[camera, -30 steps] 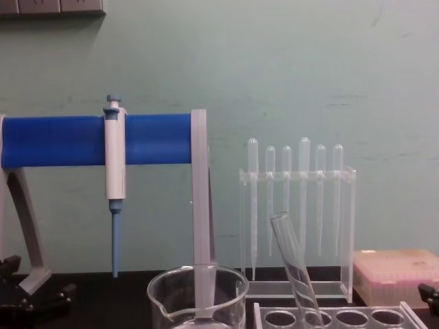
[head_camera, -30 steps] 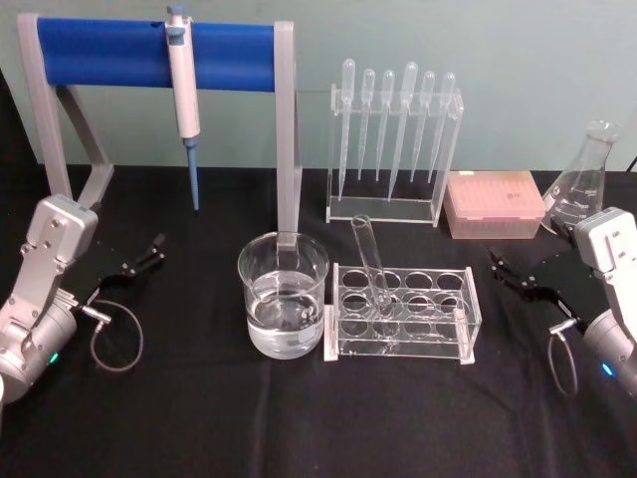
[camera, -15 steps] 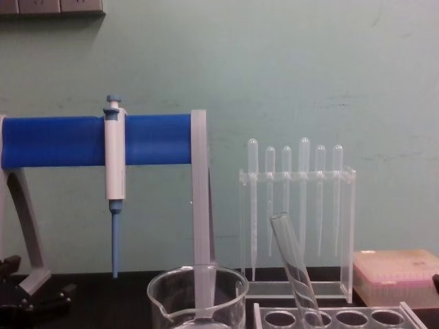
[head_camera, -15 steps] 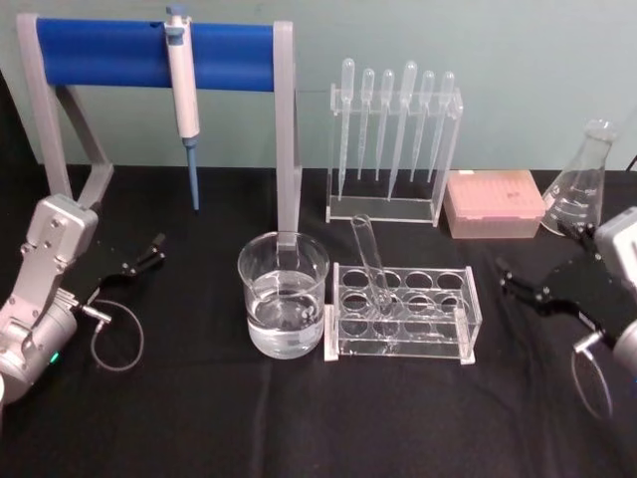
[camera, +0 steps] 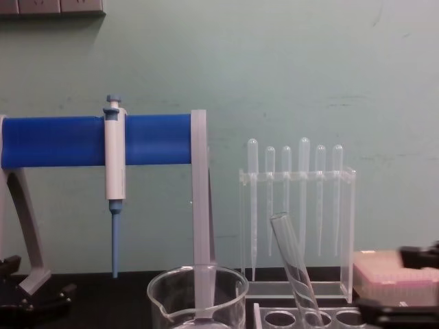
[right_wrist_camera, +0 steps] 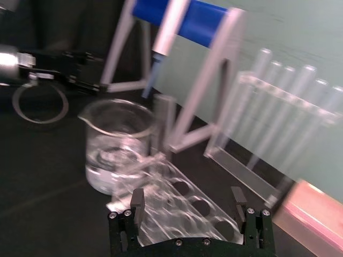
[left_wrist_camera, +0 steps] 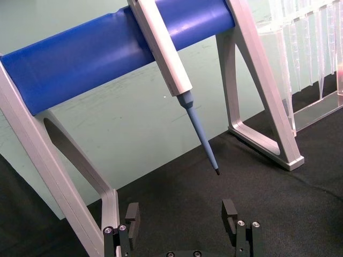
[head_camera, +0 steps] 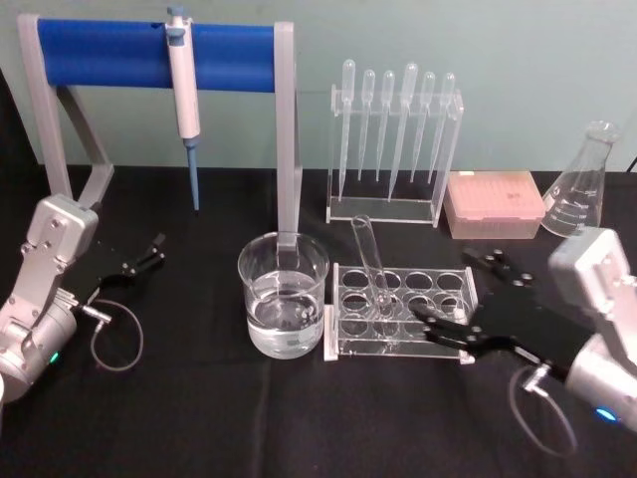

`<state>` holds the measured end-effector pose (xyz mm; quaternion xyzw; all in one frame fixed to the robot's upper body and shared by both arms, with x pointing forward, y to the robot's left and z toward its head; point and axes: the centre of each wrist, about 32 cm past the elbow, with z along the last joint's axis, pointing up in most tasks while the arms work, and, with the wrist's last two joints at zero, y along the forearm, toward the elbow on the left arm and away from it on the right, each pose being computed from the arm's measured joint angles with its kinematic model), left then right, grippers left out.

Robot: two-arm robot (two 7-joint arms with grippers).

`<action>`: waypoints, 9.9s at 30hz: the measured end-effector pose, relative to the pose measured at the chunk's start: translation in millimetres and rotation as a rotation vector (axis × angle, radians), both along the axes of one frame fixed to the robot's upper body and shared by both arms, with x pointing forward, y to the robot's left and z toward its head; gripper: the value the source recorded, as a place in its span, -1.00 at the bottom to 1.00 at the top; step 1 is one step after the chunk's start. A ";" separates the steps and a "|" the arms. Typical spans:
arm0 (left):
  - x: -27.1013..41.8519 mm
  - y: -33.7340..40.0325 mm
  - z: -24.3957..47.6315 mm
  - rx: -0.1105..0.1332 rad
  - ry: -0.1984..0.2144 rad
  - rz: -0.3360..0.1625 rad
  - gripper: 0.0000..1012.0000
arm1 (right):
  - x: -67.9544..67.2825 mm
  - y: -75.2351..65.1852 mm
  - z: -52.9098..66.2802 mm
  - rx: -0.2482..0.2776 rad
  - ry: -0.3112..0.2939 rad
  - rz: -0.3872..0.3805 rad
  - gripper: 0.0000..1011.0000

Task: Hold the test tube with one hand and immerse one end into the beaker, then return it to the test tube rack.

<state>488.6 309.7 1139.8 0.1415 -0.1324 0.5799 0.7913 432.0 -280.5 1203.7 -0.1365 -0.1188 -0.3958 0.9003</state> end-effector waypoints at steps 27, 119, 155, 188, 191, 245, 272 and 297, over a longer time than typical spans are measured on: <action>0.0 0.0 0.0 0.000 0.000 0.000 0.98 | 60.5 60.1 -3.6 0.073 0.035 0.076 0.97; 0.0 0.0 0.0 0.000 0.000 0.000 0.98 | 34.3 43.8 48.2 0.323 -0.017 0.043 -0.56; 0.0 0.0 0.0 0.000 0.000 0.000 0.98 | 34.3 43.8 48.2 0.322 -0.017 0.043 -0.55; 0.0 0.0 0.0 0.000 0.000 0.000 0.98 | 34.3 43.8 48.2 0.322 -0.017 0.043 -0.56; 0.0 0.0 0.0 0.000 0.000 0.000 0.98 | 34.3 43.8 48.2 0.322 -0.017 0.043 -0.55; 0.0 0.0 0.0 0.000 0.000 0.000 0.98 | 76.3 102.7 65.5 0.409 -0.017 0.189 -0.55; 0.0 0.0 0.0 0.000 0.000 0.000 0.98 | 91.7 121.3 -23.4 0.316 0.089 0.199 -0.55; 0.0 0.0 0.0 0.000 0.000 0.000 0.98 | 91.0 120.7 -23.8 0.314 0.087 0.198 -0.55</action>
